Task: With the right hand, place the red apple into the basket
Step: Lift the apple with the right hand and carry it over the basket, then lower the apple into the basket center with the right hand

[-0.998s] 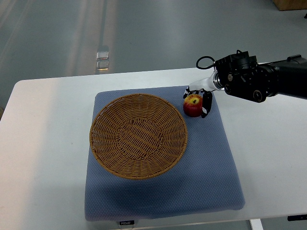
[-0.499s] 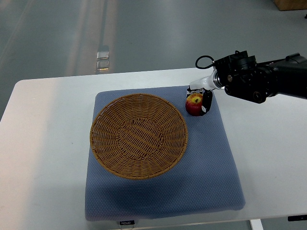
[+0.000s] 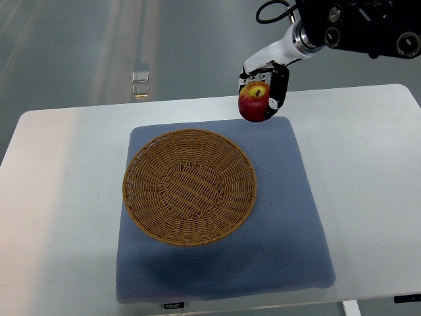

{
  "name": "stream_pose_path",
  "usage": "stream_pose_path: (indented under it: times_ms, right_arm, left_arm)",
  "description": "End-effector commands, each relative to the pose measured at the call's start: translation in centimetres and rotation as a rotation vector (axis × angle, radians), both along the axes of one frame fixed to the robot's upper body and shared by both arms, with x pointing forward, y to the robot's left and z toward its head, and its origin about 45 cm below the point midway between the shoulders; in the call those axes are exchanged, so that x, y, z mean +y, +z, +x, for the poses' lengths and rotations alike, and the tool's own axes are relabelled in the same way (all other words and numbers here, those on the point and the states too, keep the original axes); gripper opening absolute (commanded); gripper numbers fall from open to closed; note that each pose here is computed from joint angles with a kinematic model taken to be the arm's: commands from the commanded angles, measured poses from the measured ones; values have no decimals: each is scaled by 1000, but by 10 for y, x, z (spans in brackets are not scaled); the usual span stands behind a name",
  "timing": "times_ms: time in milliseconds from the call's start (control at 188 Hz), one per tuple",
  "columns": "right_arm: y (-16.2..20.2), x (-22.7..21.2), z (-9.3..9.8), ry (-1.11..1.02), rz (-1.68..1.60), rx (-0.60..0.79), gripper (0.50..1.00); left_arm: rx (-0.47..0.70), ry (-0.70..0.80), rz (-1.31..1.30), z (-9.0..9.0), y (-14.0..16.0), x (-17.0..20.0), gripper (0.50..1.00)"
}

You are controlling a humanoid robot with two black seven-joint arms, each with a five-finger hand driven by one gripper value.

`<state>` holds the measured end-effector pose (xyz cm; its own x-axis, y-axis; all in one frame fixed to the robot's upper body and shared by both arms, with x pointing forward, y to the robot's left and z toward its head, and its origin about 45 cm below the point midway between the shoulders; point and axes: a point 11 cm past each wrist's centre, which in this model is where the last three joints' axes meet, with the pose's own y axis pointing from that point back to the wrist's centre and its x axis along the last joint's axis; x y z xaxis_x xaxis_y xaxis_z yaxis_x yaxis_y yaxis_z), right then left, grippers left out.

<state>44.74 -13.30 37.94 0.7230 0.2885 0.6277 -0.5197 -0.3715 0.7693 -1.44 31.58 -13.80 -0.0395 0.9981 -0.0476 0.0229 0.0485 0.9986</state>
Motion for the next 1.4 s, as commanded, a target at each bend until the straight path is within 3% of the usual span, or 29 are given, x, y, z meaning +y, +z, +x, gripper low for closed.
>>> stream_pose_path:
  times_ms: [0, 234, 589, 924, 1126, 1280, 1359, 1396]
  right_arm:
    - [-5, 38, -13, 70, 10, 16, 519]
    - [-58, 108, -42, 208, 36, 48, 521]
    - [-80, 98, -26, 130, 113, 33, 523]
    - [-136, 84, -37, 77, 157, 109, 533]
    - [-145, 84, -42, 84, 178, 124, 535]
    - [-147, 89, -45, 80, 211, 134, 572]
    - [-148, 92, -46, 75, 232, 134, 635]
    - [-148, 92, -46, 75, 232, 134, 635]
  left_arm:
    - [0, 0, 0, 0, 0, 0, 1000]
    - [1, -2, 1, 0, 0, 0, 1000]
    - [0, 1, 3, 0, 0, 1, 1000]
    - [1, -2, 1, 0, 0, 0, 1000]
    - [1, -2, 1, 0, 0, 0, 1000]
    - [1, -2, 1, 0, 0, 0, 1000]
    - [1, -2, 1, 0, 0, 0, 1000]
    - [1, -2, 1, 0, 0, 0, 1000]
